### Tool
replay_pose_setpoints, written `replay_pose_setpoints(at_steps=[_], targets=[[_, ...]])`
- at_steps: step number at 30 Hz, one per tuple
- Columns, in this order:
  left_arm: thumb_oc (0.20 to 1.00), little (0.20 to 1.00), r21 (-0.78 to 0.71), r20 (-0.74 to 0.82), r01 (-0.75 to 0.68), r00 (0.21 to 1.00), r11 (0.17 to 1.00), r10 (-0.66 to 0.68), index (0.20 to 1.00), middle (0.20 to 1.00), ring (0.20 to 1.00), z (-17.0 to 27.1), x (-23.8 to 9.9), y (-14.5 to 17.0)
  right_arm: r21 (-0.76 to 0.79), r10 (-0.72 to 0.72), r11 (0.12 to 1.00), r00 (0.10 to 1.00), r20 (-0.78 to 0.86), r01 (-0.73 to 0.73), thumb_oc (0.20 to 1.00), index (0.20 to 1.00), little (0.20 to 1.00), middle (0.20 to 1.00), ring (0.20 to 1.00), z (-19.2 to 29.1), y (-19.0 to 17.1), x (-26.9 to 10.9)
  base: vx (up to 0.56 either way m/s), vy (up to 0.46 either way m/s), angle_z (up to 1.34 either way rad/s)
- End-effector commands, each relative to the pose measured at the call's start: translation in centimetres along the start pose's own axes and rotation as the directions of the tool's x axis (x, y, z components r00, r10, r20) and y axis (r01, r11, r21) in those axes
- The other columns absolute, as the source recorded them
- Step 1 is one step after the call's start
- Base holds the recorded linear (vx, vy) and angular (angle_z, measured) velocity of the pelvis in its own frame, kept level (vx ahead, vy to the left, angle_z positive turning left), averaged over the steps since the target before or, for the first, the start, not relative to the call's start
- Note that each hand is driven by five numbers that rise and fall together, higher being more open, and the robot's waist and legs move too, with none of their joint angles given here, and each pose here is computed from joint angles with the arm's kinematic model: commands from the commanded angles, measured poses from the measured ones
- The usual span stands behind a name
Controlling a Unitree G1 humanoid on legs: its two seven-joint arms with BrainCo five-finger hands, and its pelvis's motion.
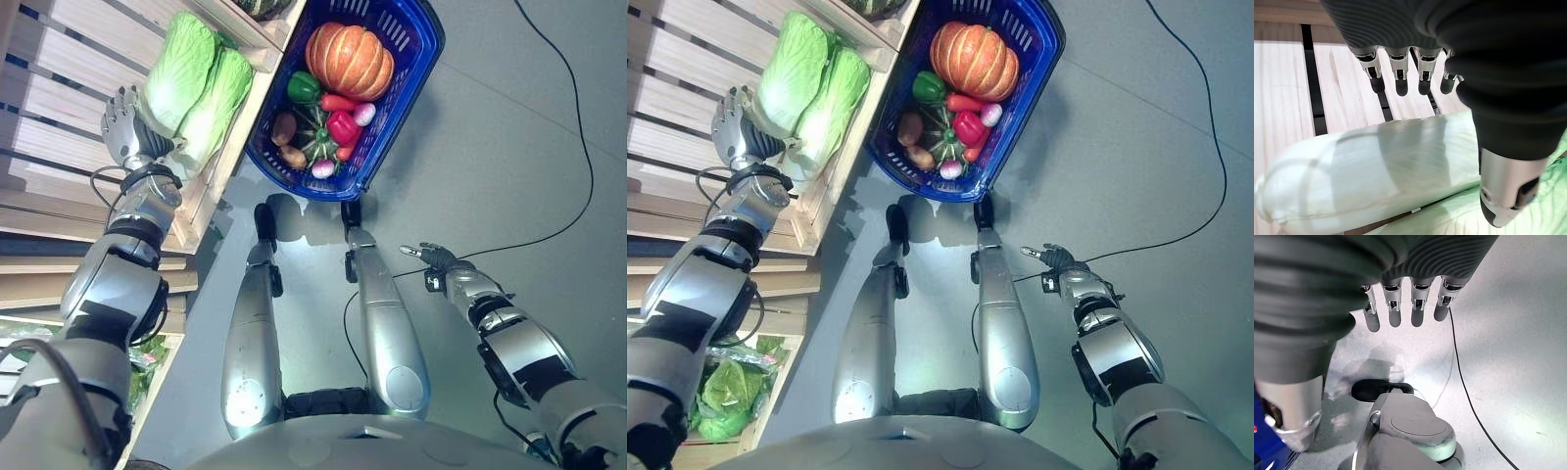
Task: Pick up fruits and vegetables into the basket
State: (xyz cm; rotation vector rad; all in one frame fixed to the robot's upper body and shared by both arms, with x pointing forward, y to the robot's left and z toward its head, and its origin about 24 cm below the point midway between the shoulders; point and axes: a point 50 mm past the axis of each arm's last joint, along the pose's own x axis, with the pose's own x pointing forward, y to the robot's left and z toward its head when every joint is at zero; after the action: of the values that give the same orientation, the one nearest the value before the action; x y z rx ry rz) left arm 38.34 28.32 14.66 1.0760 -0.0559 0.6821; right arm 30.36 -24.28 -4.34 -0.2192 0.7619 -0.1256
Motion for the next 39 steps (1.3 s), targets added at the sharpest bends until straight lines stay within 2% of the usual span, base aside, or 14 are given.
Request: replay_pose_setpoints(at_steps=[1, 21, 23, 24, 39], targets=[[1.000, 1.000, 0.022, -0.109, -0.038, 0.993, 0.999, 0.041, 1.000, 1.000, 1.000, -2.4, 0.9, 1.8, 0.000, -0.029, 1.000, 0.996, -0.081, 0.029, 1.000, 1.000, 1.000, 1.000, 1.000, -2.8, -1.4, -0.2, 0.00, 0.000, 0.00], [1.000, 1.000, -0.065, -0.219, 0.027, 0.975, 0.997, -0.041, 1.000, 1.000, 1.000, -2.9, 1.1, 1.6, -0.002, -0.022, 1.000, 0.998, -0.059, 0.022, 1.000, 1.000, 1.000, 1.000, 1.000, -1.9, -1.2, -0.2, 0.00, 0.000, 0.00], [0.617, 0.617, -0.063, -0.220, 0.043, 0.974, 0.997, -0.056, 0.617, 0.617, 0.617, -2.9, 1.1, 1.6, 0.001, -0.022, 1.000, 0.998, -0.058, 0.023, 1.000, 1.000, 1.000, 1.000, 1.000, -1.9, -1.2, -0.2, 0.00, 0.000, 0.00], [0.200, 0.200, -0.065, -0.219, 0.056, 0.973, 0.996, -0.068, 0.200, 0.200, 0.200, -2.9, 1.0, 1.4, 0.002, -0.022, 1.000, 0.998, -0.056, 0.023, 1.000, 1.000, 1.000, 1.000, 1.000, -1.8, -1.3, -0.2, 0.00, 0.000, 0.00], [0.200, 0.200, -0.089, -0.239, 0.119, 0.961, 0.989, -0.137, 0.200, 0.200, 0.200, -3.1, 0.4, 0.4, 0.002, -0.023, 1.000, 0.999, -0.041, 0.023, 1.000, 1.000, 1.000, 1.000, 1.000, -1.2, -1.3, -0.1, 0.00, 0.000, 0.00]])
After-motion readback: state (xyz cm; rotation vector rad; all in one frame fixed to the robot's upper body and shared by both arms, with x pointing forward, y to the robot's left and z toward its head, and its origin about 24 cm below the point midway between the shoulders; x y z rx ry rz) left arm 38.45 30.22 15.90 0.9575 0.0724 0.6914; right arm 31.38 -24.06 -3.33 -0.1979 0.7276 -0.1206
